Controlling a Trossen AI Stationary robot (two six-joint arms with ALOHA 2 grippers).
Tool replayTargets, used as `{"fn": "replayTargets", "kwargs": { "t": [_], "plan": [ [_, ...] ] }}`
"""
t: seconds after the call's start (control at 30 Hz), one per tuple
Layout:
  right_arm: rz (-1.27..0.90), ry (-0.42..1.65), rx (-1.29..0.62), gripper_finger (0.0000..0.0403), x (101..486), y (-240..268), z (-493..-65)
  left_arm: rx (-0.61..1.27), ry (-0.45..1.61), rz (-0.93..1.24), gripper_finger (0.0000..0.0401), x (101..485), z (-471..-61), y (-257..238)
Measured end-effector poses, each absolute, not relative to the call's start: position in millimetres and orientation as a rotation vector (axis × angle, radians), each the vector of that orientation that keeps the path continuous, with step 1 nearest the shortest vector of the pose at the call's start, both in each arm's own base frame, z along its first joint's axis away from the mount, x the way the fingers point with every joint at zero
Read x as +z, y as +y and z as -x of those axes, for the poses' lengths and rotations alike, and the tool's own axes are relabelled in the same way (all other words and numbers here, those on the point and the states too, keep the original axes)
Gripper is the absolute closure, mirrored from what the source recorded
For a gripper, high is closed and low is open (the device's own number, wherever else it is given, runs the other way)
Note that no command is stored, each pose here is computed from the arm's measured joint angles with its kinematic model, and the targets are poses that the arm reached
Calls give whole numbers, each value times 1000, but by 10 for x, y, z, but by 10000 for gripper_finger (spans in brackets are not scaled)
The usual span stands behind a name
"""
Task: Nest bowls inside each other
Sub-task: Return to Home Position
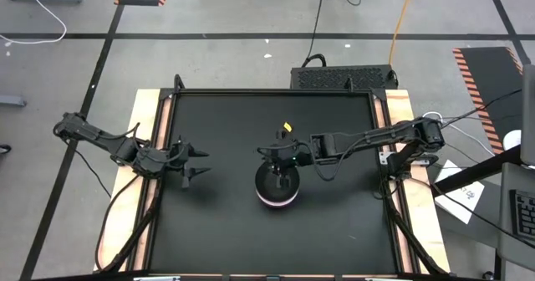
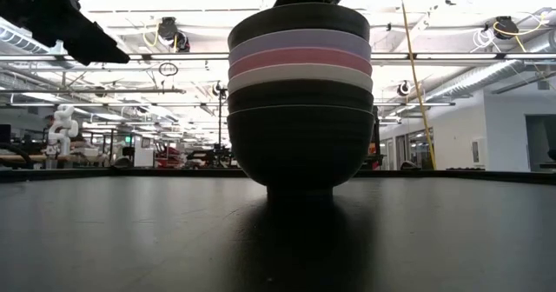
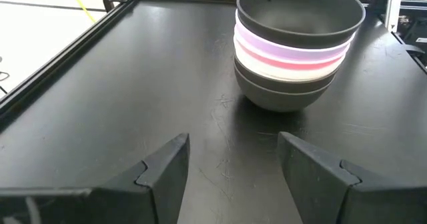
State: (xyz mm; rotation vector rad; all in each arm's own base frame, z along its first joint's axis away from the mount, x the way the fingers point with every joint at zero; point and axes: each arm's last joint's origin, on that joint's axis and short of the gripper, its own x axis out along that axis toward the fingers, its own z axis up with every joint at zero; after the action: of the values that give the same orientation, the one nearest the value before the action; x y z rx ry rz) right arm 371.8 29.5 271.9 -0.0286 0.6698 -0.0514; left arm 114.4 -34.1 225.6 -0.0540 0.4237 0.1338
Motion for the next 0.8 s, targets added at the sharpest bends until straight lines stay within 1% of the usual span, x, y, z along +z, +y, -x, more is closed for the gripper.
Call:
{"fn": "replayTargets", "kwargs": {
  "t": [0.17,0.27,0.43,0.6,0.67,0.8],
  "plan": [
    [25,714,-52,302,2782,352,-3599,135,429,50,169,2251,-1142,-340],
    [38,749,-92,302,2819,394,-3507,136,430,49,169,2250,-1141,-339],
    [39,742,-112,302,2931,501,-3381,136,430,50,169,2249,-1141,-339],
    [-11,773,-124,302,2808,547,-3180,136,430,50,169,2249,-1141,-339],
    [-28,753,-152,302,2745,523,-3084,136,429,50,169,2250,-1141,-339],
    [-65,639,-142,302,2734,488,-2903,135,420,55,169,2259,-1146,-341]
  ]
}}
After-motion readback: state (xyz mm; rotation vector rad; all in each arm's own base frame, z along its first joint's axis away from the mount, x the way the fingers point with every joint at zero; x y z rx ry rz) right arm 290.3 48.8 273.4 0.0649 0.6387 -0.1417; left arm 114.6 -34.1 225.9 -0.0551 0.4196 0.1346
